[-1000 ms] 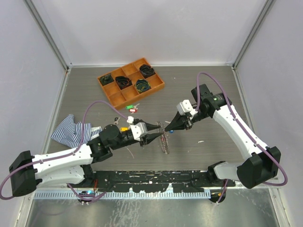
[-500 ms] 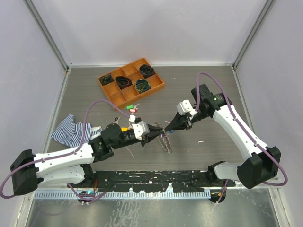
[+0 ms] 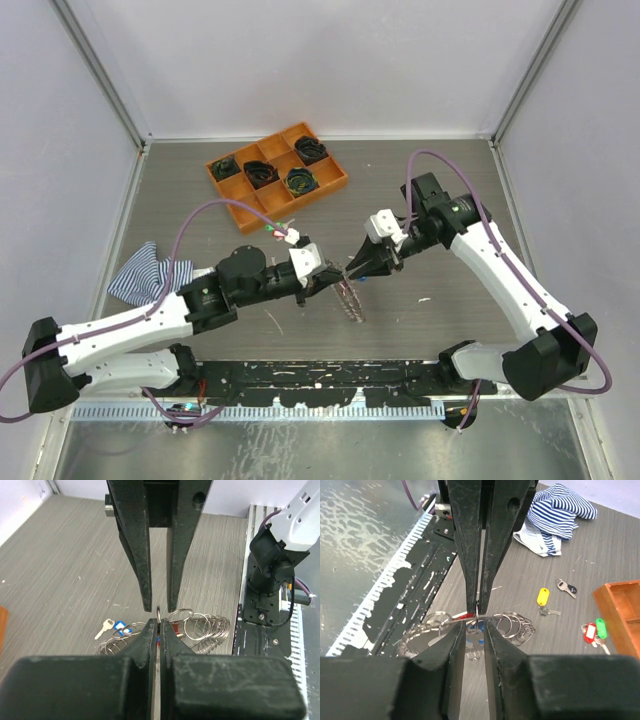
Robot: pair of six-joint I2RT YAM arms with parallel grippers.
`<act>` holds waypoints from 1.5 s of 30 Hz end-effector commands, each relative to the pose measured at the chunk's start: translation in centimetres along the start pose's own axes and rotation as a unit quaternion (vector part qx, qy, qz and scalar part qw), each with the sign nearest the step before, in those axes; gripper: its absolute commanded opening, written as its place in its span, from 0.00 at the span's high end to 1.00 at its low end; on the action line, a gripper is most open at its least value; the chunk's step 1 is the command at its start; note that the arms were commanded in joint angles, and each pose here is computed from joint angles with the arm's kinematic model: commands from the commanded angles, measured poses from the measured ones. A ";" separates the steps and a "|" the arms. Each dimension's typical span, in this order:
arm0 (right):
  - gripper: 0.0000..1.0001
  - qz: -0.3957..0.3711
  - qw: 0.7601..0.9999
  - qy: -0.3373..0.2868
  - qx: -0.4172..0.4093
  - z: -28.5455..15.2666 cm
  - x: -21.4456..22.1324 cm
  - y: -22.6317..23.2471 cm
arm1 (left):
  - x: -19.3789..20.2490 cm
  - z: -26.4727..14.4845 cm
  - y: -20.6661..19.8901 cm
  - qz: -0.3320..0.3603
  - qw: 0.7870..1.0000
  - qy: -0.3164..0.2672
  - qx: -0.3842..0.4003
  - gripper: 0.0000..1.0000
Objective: Remove the keys from the keyring
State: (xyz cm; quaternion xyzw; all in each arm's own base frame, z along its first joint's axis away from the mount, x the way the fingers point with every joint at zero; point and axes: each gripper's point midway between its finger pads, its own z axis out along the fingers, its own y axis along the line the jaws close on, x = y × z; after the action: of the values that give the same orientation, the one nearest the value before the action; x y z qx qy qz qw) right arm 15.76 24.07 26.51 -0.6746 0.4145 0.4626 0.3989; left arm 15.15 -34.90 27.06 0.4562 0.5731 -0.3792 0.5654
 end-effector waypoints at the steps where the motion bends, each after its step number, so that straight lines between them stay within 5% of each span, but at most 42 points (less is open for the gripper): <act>1: 0.65 -0.026 0.999 0.032 0.022 -0.8 -2.2 -0.4 | -2.0 -1.3 0.2 -0.007 0.999 0.047 -0.004 1.00; 5: 0.49 -0.007 0.997 0.065 0.047 -1.3 -2.5 -1.2 | -2.0 -2.2 -0.3 -0.007 0.993 0.113 0.021 1.00; 18: 0.46 0.044 0.998 -0.025 0.023 -0.2 -5.0 -0.6 | -2.3 -4.3 0.4 -0.084 0.940 0.329 0.045 1.00; 25: 0.49 0.072 0.996 -0.041 0.027 0.2 -4.5 -0.8 | -3.4 -4.1 1.0 -0.104 0.928 0.355 0.037 1.00; 45: 0.58 0.131 0.988 -0.078 0.009 1.9 -4.5 -1.6 | -5.8 -2.7 0.4 -0.123 0.939 0.314 0.067 1.00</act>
State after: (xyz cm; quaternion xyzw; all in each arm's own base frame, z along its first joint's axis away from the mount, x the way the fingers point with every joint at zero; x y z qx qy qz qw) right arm 16.34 26.74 29.62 -0.5735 0.4861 0.5436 0.3732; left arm 14.39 -31.90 30.25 0.5222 0.7667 -0.2855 0.2408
